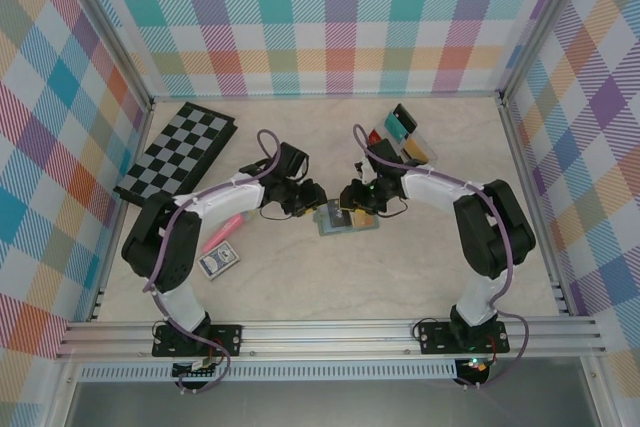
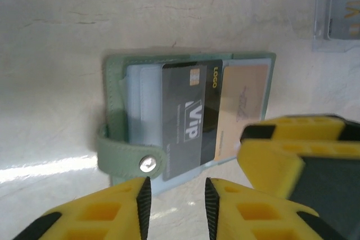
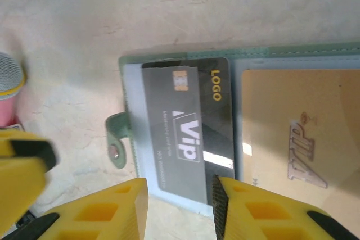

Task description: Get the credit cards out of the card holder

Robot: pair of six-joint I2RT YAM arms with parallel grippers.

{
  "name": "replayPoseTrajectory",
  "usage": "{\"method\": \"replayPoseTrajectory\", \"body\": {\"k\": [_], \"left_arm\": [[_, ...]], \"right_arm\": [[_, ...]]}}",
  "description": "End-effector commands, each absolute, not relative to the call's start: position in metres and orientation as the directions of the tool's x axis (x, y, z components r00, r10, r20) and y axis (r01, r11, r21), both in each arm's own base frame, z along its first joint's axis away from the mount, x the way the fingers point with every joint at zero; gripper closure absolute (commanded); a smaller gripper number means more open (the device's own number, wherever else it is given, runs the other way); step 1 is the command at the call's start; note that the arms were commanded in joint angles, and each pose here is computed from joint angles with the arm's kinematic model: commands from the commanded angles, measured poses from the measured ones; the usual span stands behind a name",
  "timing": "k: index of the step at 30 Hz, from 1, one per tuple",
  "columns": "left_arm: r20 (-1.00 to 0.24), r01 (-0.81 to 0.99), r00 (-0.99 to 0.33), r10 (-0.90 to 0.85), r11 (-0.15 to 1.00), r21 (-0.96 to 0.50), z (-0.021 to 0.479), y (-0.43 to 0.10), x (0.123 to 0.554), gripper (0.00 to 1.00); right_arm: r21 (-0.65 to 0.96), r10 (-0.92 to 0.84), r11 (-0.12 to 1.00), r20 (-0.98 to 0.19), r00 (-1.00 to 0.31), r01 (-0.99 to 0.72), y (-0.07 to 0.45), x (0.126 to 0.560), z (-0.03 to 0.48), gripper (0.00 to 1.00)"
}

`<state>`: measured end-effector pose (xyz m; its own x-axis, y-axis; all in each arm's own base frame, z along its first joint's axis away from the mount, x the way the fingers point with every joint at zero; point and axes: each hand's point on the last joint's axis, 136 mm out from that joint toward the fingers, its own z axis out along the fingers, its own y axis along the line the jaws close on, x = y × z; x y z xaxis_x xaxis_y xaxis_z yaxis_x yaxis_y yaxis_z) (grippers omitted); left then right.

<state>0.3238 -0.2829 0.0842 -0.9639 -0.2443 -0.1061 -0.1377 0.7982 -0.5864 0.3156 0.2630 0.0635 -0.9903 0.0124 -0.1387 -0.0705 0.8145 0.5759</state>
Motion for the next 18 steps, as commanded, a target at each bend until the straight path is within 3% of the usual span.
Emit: {"method": "replayPoseTrajectory", "body": {"k": [1, 9, 18], "left_arm": [[-0.107, -0.096, -0.973, -0.203, 0.782, -0.615, 0.089, -0.303, 0.329, 0.73], [-0.088, -0.113, -0.978, -0.191, 0.832, -0.543, 0.058, -0.3, 0.336, 0.85], [-0.055, -0.128, -0.982, -0.182, 0.847, -0.515, 0.034, -0.302, 0.337, 0.9]], "right_arm": [[0.581, 0.022, 0.811, -0.142, -0.99, -0.065, 0.26, 0.314, 0.064, 0.64], [0.599, 0.023, 0.8, -0.084, -0.996, -0.032, 0.261, 0.311, 0.05, 0.66], [0.597, 0.028, 0.802, -0.062, -0.998, -0.014, 0.258, 0.31, 0.043, 0.68]]}}
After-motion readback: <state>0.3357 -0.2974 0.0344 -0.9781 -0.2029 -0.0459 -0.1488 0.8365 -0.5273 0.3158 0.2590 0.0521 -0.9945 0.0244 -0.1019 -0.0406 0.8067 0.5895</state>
